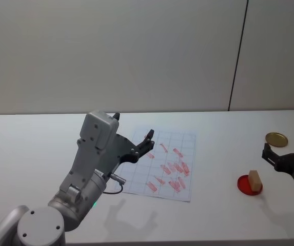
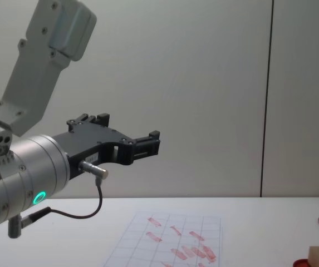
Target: Use the one hand to pick up the stamp and affix it onto the A4 paper.
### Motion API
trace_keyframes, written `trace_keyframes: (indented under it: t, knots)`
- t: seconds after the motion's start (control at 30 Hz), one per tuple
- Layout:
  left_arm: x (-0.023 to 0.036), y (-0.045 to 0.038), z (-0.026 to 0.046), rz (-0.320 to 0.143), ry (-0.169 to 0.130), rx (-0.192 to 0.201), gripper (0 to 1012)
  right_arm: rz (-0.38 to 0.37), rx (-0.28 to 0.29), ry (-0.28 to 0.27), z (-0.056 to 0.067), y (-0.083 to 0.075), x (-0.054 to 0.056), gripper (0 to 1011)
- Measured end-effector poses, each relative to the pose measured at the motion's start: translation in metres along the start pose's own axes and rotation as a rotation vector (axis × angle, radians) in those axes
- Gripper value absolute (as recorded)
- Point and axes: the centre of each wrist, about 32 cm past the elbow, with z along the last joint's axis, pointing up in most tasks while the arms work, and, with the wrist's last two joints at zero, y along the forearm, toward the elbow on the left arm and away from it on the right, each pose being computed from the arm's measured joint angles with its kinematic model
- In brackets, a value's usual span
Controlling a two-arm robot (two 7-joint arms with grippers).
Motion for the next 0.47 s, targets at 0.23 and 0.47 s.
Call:
trace_keyframes:
  t: [0.23, 0.47]
  knots:
    - [0.0000, 0.0000, 0.0000, 0.000, 0.000, 0.000, 993, 0.000, 0.006, 0.000, 0.0000, -0.0019, 0.0010, 1001]
    - [0.0000, 0.0000, 0.0000, 0.000, 0.000, 0.000, 993, 0.000, 0.011, 0.000, 0.0002, -0.0029, 0.0014, 1001]
